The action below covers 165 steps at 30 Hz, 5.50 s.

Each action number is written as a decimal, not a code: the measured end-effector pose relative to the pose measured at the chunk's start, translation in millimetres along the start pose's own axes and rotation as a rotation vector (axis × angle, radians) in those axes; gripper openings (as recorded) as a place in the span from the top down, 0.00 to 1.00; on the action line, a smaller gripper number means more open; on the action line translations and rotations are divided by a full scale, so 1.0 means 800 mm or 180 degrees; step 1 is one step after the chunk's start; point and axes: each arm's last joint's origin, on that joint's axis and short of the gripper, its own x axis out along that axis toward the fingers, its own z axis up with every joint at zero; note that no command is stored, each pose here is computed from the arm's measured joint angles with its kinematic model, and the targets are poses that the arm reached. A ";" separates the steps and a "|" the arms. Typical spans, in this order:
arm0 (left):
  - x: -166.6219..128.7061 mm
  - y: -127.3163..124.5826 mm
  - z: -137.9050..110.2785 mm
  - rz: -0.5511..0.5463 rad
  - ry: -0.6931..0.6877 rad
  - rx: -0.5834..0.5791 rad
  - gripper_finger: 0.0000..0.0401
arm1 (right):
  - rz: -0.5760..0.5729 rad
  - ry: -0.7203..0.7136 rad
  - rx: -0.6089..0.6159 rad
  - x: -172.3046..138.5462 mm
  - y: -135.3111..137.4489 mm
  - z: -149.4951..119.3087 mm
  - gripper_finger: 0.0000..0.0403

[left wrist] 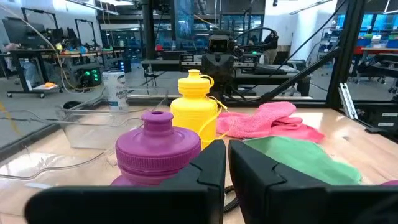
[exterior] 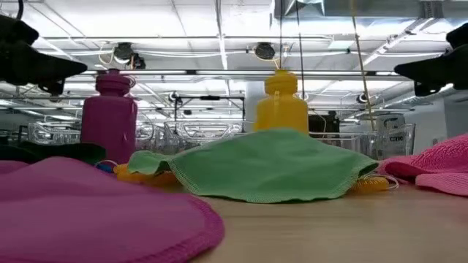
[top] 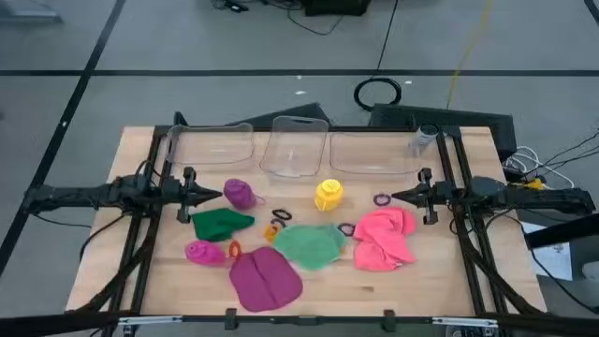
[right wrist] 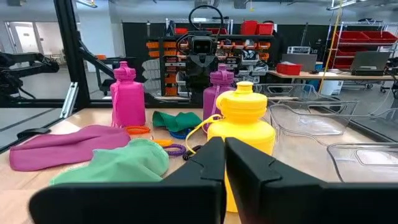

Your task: Pick & Place Sports Items

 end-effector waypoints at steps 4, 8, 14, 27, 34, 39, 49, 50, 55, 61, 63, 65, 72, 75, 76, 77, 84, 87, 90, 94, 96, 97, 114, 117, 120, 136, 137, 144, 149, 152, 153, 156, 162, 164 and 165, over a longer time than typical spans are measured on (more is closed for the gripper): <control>0.000 0.000 0.001 0.0000 -0.0005 0.0001 0.94 | 0.0001 -0.0003 0.0000 0.000 0.000 0.000 1.00; 0.000 0.000 0.001 0.0001 -0.0007 0.0001 0.94 | 0.0001 -0.0003 0.0000 0.000 0.000 0.000 1.00; 0.000 0.000 0.001 0.0001 -0.0007 0.0001 0.94 | 0.0001 -0.0003 0.0001 0.000 0.000 0.000 1.00; 0.000 0.000 0.001 0.0000 -0.0009 0.0002 0.94 | 0.0001 -0.0003 0.0000 0.000 0.000 0.000 1.00; 0.000 0.000 0.001 0.0000 -0.0010 0.0002 0.94 | 0.0002 -0.0008 -0.0205 0.000 0.000 0.000 1.00; 0.000 0.000 0.001 0.0001 -0.0010 0.0002 0.94 | 0.0010 -0.0189 -0.0129 0.000 0.000 0.007 1.00; 0.000 0.000 0.001 0.0001 -0.0011 0.0002 0.94 | 0.0095 -0.0660 0.0797 -0.003 0.000 0.025 1.00; 0.000 0.000 0.001 0.0001 -0.0011 0.0002 0.94 | 0.0100 -0.0714 0.0794 -0.003 0.000 0.027 1.00; 0.000 0.000 0.001 0.0001 -0.0011 0.0002 0.94 | 0.0132 -0.0996 0.0776 -0.006 0.000 0.037 1.00; 0.000 0.000 0.001 0.0001 -0.0011 0.0002 0.94 | 0.0122 -0.1177 0.0606 -0.008 0.000 0.044 1.00; 0.000 0.000 0.001 0.0001 -0.0011 0.0002 0.94 | 0.0124 -0.1215 0.0597 -0.009 0.000 0.045 1.00; 0.000 0.000 0.001 0.0001 -0.0011 0.0002 0.94 | 0.0098 -0.1315 0.0518 -0.010 0.000 0.049 1.00; 0.000 0.000 0.001 -0.0001 -0.0011 0.0002 0.94 | -0.0392 -0.1434 0.0194 -0.004 -0.005 0.059 1.00; 0.000 0.000 0.001 -0.0001 -0.0011 0.0002 0.94 | -0.0512 -0.1309 0.0070 0.006 -0.006 0.070 1.00; 0.000 0.000 0.001 0.0000 -0.0011 0.0002 0.94 | -0.0515 -0.1245 0.0041 0.010 -0.006 0.072 1.00; 0.000 0.000 0.001 0.0000 -0.0011 0.0002 0.94 | -0.0518 -0.1136 0.0015 0.016 -0.006 0.074 1.00; 0.000 0.000 0.001 0.0000 -0.0011 0.0002 0.94 | -0.0528 -0.0789 -0.0224 0.068 -0.006 0.132 1.00; 0.000 0.000 0.001 0.0002 -0.0012 0.0002 0.94 | -0.0534 -0.0679 -0.0353 0.096 -0.006 0.152 1.00; 0.000 0.000 0.001 0.0001 -0.0011 0.0002 0.94 | -0.0536 -0.0666 -0.0452 0.123 -0.006 0.171 1.00; 0.000 0.000 0.001 0.0001 -0.0013 0.0002 0.94 | -0.0432 -0.0544 -0.0578 0.157 -0.005 0.180 1.00; 0.000 0.000 0.002 0.0004 -0.0039 0.0027 0.94 | -0.0340 -0.0631 -0.0607 0.170 -0.003 0.184 1.00; 0.000 0.000 0.004 0.0015 -0.0092 0.0073 0.94 | -0.0297 -0.0684 -0.0612 0.175 -0.003 0.183 1.00; -0.015 0.006 0.061 0.0753 -0.1440 0.0891 0.93 | -0.0220 -0.0856 -0.0428 0.205 -0.002 0.165 1.00; -0.018 0.006 0.073 0.0766 -0.1346 0.0954 0.89 | -0.0257 -0.0903 -0.0641 0.204 -0.002 0.167 1.00; -0.021 0.006 0.089 0.0712 -0.1078 0.0941 0.79 | -0.0284 -0.0889 -0.0836 0.204 -0.002 0.167 1.00; 0.041 0.005 0.118 0.0483 0.0342 0.0947 0.22 | -0.0417 -0.1076 -0.1319 0.202 -0.003 0.174 1.00; 0.046 0.005 0.118 0.0473 0.0406 0.1005 0.20 | -0.0418 -0.1082 -0.1319 0.202 -0.003 0.175 1.00; 0.075 0.009 0.129 0.0490 0.0716 0.0937 0.13 | -0.0428 -0.1048 -0.1238 0.202 -0.006 0.174 1.00; 0.085 0.017 0.127 0.0469 0.1199 0.0674 0.13 | -0.0462 -0.1022 -0.1169 0.202 -0.011 0.173 1.00; 0.088 0.022 0.119 0.0358 0.1444 0.0479 0.13 | -0.0458 -0.0983 -0.1080 0.203 -0.013 0.171 1.00; 0.088 0.025 0.117 0.0326 0.1499 0.0427 0.13 | -0.0453 -0.0982 -0.1041 0.203 -0.013 0.171 1.00; 0.089 0.032 0.116 0.0280 0.1510 0.0336 0.13 | -0.0441 -0.0961 -0.1010 0.203 -0.013 0.170 1.00; 0.083 0.041 0.108 0.0185 0.1705 0.0024 0.13 | -0.0408 -0.0892 -0.0866 0.204 -0.013 0.167 1.00; 0.081 0.044 0.106 0.0240 0.1767 -0.0054 0.13 | -0.0403 -0.0880 -0.0849 0.204 -0.013 0.167 1.00; 0.081 0.045 0.106 0.0261 0.1778 -0.0076 0.13 | -0.0400 -0.0872 -0.0847 0.204 -0.013 0.167 1.00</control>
